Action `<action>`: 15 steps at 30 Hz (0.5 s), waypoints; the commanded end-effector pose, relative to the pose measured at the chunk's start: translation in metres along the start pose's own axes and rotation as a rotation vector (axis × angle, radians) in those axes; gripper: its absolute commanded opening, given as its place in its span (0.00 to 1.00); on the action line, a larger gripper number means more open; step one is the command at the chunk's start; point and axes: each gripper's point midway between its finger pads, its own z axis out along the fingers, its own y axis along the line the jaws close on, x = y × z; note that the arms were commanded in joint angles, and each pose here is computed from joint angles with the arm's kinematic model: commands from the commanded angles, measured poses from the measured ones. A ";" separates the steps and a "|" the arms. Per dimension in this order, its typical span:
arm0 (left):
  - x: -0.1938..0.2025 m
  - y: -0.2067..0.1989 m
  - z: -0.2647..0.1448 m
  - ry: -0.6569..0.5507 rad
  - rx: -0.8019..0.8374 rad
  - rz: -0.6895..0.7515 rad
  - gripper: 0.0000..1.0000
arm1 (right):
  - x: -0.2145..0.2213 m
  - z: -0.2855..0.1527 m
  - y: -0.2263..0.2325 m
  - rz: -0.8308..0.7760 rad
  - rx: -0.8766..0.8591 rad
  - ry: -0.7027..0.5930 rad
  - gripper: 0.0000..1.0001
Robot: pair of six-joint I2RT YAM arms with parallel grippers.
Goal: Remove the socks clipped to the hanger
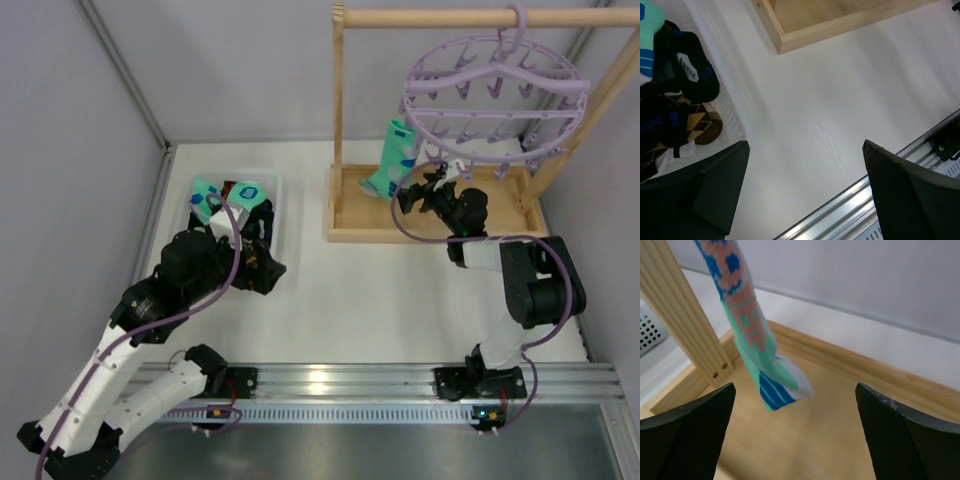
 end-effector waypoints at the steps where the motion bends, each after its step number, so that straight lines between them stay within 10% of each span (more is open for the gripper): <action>1: -0.001 -0.002 -0.004 -0.028 0.023 0.020 0.98 | -0.050 0.022 0.002 -0.124 -0.075 -0.168 0.99; 6: 0.001 0.001 -0.007 -0.038 0.007 0.012 0.98 | -0.042 0.037 0.027 -0.115 -0.264 -0.160 0.88; 12: 0.005 0.002 -0.002 -0.019 0.003 0.007 0.98 | -0.052 0.036 0.045 -0.056 -0.355 -0.232 0.51; 13: 0.005 0.002 -0.001 -0.017 0.003 0.005 0.98 | -0.054 0.035 0.047 -0.042 -0.353 -0.241 0.17; 15: 0.004 0.002 -0.001 -0.017 0.003 0.000 0.98 | -0.059 0.025 0.053 -0.042 -0.336 -0.278 0.04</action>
